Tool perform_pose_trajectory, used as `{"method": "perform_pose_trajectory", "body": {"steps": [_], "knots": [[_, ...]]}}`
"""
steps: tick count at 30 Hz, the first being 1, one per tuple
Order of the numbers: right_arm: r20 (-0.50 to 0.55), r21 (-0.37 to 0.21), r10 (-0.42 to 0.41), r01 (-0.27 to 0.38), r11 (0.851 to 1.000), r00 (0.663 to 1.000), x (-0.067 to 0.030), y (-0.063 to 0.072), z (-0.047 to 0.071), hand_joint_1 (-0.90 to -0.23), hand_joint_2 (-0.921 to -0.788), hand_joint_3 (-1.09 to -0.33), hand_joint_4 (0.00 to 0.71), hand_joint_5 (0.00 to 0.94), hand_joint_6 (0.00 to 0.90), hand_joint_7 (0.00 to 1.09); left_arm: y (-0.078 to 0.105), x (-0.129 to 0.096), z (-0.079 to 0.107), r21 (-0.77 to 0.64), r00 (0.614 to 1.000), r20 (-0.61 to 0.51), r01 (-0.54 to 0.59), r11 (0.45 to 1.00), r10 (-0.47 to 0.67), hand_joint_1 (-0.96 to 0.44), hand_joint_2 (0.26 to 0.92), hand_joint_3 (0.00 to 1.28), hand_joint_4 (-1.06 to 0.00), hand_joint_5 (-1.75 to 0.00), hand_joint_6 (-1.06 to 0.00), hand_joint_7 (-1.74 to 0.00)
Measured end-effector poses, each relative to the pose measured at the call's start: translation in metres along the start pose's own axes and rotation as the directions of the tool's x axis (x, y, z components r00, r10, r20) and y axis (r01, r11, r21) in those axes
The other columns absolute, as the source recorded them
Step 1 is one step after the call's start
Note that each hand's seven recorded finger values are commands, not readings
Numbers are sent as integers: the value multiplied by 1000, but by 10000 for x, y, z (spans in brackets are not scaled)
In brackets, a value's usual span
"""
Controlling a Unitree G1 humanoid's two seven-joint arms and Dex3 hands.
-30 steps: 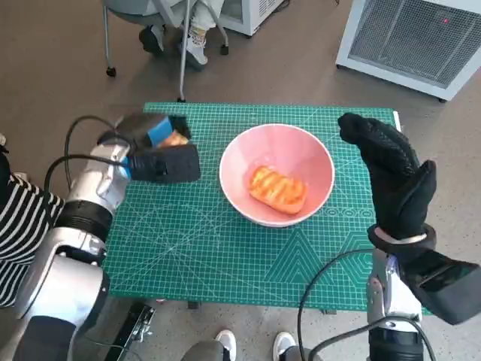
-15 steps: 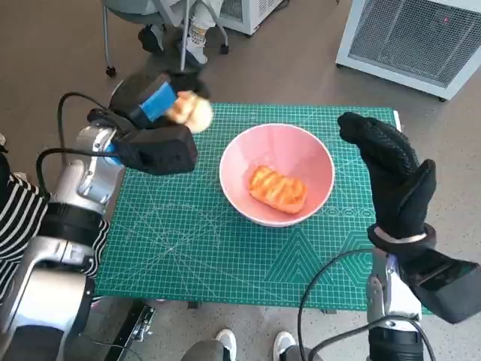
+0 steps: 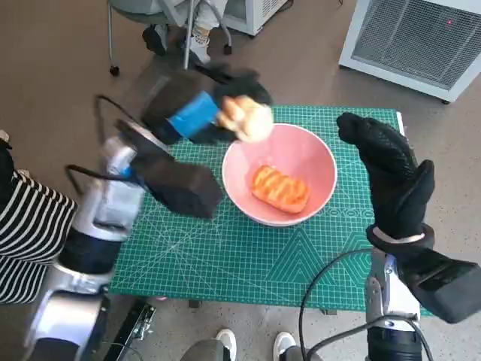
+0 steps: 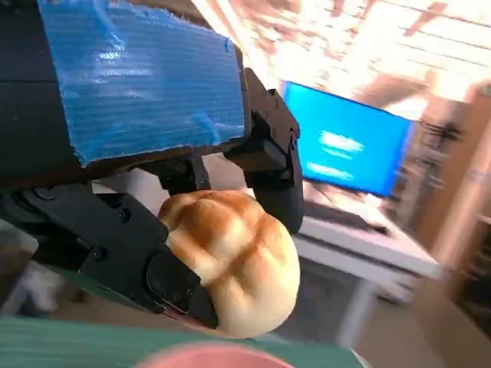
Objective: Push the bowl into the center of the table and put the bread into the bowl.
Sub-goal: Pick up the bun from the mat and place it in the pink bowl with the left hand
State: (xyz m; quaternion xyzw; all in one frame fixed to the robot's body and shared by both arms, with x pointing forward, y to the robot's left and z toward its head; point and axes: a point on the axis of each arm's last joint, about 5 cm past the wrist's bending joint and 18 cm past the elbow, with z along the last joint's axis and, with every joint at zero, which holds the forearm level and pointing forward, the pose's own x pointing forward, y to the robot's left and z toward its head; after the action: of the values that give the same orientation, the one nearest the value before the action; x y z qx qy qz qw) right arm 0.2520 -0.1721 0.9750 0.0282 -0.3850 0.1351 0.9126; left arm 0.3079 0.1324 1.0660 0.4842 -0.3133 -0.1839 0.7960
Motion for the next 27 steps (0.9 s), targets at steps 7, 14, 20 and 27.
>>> {"method": "perform_pose_trajectory", "body": {"steps": [7,14,20,27], "knots": [[-3,-5,-10,10,1000,1000,-33,-21,11,-690,-921,-743,192,0,93,400,-156,26,-12,-5,987,-11,162,987,-162,-437,848,12,-402,-31,-435,-103],[3,-9,-15,15,1000,1000,-39,-32,28,-689,-921,-743,192,0,92,401,-273,21,-18,15,971,-23,239,971,-238,-540,855,7,-233,-2,-337,-9],[8,-11,-18,18,1000,1000,-37,-38,37,-689,-921,-743,192,0,91,402,-313,15,-30,7,968,-11,252,968,-252,-562,856,4,-70,0,-236,-1],[7,-14,-31,32,999,999,-34,-47,45,-689,-921,-743,199,4,90,403,-341,-1,-84,-76,967,26,256,964,-255,-586,865,7,-4,1,-139,0]]}}
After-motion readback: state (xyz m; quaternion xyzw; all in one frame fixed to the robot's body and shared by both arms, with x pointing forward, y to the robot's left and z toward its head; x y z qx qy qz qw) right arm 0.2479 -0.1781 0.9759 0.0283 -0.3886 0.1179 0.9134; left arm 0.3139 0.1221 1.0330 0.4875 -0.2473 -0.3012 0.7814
